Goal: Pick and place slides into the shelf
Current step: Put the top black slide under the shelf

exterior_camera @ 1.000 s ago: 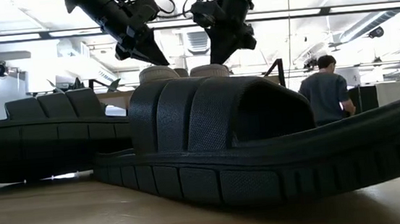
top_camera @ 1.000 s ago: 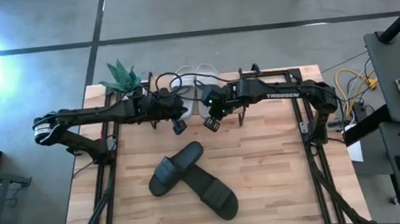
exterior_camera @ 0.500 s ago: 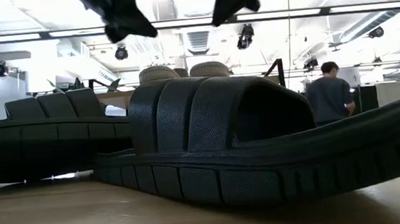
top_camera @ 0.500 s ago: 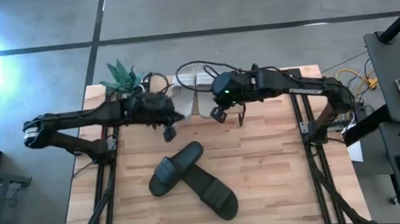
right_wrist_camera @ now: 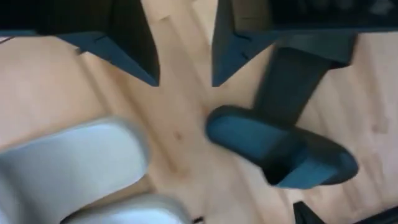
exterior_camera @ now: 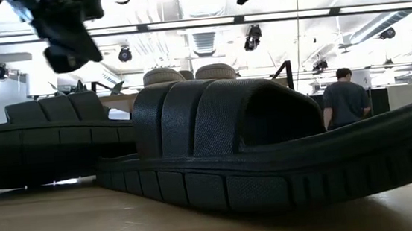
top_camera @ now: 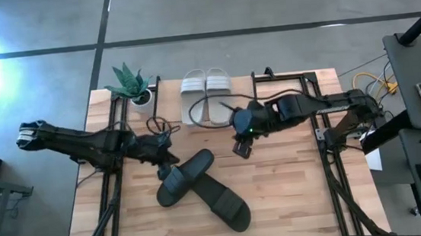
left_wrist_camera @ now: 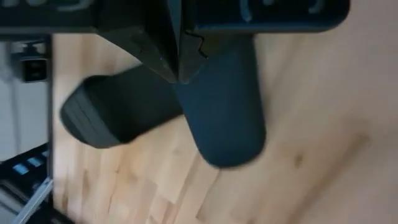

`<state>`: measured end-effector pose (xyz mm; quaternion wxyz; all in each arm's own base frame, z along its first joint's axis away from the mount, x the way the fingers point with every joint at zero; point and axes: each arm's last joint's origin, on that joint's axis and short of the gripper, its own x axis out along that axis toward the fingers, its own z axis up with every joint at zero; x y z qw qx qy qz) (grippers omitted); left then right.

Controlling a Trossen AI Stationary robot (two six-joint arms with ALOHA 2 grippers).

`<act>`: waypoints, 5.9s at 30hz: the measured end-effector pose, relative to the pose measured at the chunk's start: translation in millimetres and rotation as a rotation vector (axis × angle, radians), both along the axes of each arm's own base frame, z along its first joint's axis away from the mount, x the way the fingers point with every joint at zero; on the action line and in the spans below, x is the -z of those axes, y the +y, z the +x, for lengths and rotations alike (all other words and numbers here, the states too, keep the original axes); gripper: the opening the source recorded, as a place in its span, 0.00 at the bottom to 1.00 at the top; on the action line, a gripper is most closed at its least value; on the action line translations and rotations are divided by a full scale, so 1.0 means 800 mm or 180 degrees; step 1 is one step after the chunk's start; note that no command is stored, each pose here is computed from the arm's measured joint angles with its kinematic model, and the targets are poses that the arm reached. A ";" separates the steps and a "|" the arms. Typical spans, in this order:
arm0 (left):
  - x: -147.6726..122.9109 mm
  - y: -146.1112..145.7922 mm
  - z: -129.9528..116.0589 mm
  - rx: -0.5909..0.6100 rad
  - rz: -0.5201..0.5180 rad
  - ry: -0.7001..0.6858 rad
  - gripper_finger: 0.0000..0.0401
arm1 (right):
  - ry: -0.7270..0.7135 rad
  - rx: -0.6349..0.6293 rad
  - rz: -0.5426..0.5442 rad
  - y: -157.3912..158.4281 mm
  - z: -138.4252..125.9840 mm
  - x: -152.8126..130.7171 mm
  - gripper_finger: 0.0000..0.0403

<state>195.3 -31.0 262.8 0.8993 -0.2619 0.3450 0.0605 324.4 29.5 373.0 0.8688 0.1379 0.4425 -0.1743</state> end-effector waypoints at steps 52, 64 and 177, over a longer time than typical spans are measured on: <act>0.152 -0.137 -0.026 0.0046 -0.0859 0.0749 0.00 | -0.0080 0.0421 0.1225 0.005 0.118 0.112 0.44; 0.162 -0.112 -0.043 -0.0808 -0.0196 0.0926 0.00 | 0.0032 0.0536 0.1085 0.003 0.114 0.115 0.44; 0.120 -0.060 0.008 0.0708 -0.0313 -0.0194 0.00 | 0.1212 -0.0870 0.1568 0.074 0.071 0.146 0.34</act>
